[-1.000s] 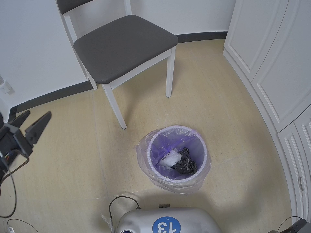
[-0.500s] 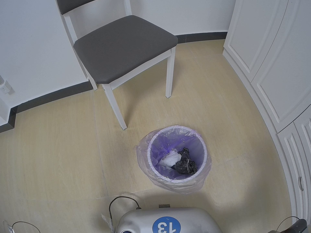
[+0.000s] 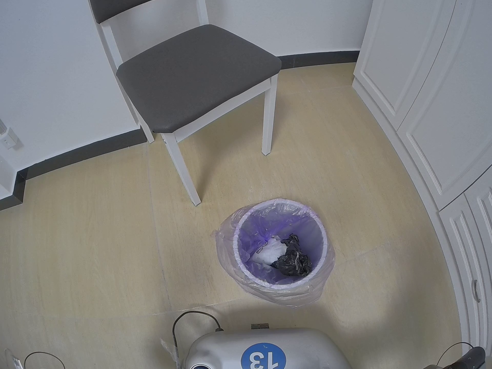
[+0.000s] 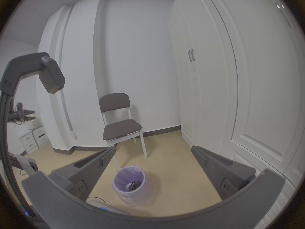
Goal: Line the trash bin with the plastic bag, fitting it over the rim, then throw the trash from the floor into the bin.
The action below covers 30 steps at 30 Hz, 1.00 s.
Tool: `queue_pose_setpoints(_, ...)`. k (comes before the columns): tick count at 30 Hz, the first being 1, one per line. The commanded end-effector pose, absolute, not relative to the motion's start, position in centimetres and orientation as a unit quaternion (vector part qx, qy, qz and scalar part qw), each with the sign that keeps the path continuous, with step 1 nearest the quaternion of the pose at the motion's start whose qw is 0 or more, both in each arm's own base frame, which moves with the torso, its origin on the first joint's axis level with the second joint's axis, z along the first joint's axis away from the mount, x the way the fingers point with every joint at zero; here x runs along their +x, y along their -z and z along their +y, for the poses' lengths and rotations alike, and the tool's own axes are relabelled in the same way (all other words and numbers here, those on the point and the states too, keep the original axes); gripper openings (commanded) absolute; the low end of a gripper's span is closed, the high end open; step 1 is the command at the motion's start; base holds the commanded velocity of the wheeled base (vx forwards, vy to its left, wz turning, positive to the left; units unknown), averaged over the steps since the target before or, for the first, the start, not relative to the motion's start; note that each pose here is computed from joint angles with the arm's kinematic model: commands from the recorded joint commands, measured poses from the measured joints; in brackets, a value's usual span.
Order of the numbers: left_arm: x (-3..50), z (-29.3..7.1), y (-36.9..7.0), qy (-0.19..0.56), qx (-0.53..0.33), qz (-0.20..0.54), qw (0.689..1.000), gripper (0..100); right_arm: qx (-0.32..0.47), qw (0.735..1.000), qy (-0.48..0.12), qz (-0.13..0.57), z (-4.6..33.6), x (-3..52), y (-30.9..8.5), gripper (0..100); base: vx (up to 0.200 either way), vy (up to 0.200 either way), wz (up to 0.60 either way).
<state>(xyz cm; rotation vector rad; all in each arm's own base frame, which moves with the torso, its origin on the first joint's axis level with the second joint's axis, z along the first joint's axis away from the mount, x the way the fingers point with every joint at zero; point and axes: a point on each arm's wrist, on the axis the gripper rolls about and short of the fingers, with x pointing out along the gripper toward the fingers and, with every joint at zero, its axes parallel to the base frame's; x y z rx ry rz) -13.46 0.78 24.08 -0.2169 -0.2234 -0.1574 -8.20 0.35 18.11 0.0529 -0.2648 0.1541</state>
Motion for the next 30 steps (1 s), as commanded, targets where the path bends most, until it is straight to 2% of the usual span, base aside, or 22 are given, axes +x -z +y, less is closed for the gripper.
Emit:
queue_pose_setpoints(1, -16.6, 0.2, -23.3, 0.045, -0.082, -0.149, 0.984, 100, 0.018, 0.991, -0.055, -0.122, 0.3, -7.5, -16.9, 100, 0.0, 0.0, 0.0)
queue_pose_setpoints(7, -16.7, -0.1, -21.3, 0.027, -0.052, -0.124, 0.991, 100, 0.031, 0.988, 0.015, -0.15, -0.1, -5.3, -14.9, 100, 0.0, 0.0, 0.0)
queue_pose_setpoints(13, -14.0, -0.1, -20.2, 0.026, -0.048, -0.104, 0.993, 100, 0.02, 0.977, 0.008, -0.211, 0.0, -3.2, -11.8, 100, 0.0, 0.0, 0.0)
queue_pose_setpoints(22, -5.7, -0.1, -15.4, 0.024, -0.027, -0.154, 0.987, 100, -0.008, 0.989, -0.012, -0.147, 0.1, -2.7, -10.5, 100, 0.0, 0.0, 0.0)
queue_pose_setpoints(30, -3.5, -0.1, -11.6, 0.031, -0.028, -0.099, 0.994, 100, -0.034, 0.999, 0.008, -0.04, 0.0, -2.3, -8.4, 100, 0.0, 0.0, 0.0)
